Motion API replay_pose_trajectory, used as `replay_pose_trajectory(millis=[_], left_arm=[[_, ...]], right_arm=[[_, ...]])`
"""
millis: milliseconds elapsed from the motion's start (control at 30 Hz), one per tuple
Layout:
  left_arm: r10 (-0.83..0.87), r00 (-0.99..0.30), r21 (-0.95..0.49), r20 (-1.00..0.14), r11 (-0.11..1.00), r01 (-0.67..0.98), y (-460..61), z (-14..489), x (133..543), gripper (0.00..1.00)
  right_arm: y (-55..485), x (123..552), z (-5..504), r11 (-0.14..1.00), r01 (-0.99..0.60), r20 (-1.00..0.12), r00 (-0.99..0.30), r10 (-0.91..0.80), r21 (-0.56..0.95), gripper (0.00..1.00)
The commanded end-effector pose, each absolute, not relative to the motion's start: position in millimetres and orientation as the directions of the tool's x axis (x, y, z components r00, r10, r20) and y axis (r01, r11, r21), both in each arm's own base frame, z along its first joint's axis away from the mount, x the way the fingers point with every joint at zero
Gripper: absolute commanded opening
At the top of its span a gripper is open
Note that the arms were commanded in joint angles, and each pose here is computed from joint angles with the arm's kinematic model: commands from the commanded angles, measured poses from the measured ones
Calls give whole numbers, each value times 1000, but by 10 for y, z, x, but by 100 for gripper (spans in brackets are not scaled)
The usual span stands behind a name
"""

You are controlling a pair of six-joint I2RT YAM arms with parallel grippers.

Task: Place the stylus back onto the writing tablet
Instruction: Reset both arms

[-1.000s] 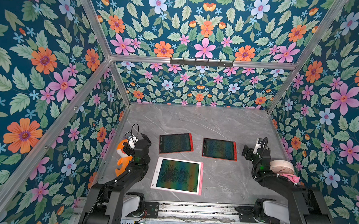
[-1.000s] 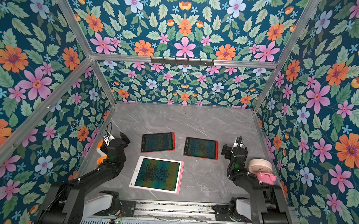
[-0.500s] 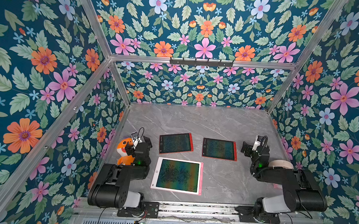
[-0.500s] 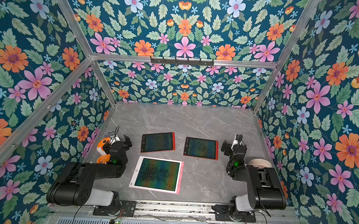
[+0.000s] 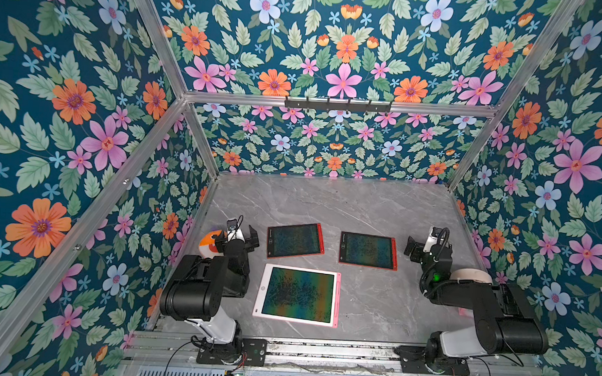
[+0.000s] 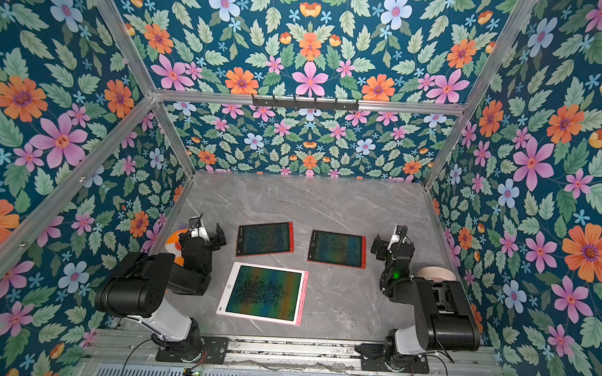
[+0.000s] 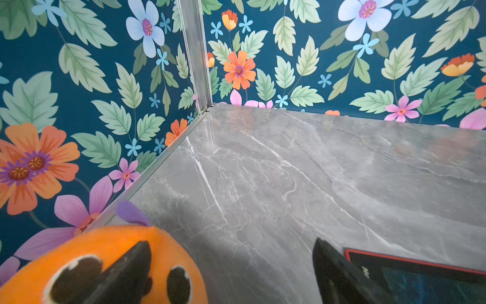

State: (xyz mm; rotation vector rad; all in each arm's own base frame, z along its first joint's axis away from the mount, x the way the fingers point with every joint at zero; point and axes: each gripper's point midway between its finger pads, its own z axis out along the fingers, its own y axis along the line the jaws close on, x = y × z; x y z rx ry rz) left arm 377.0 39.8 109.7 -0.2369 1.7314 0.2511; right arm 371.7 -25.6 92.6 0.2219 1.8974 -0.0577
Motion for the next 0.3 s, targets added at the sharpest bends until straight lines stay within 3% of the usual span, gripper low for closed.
replay_pose_trajectory(millis=[0, 267], left_arm=[[-22, -161, 24, -987, 960, -280, 368, 1128, 3794, 100], [-13, -156, 32, -988, 958, -286, 360, 1143, 3794, 100]], right_arm=[[-263, 3744, 1005, 982, 180, -952, -287, 108, 57, 99], [-262, 3749, 1002, 982, 177, -950, -291, 113, 62, 99]])
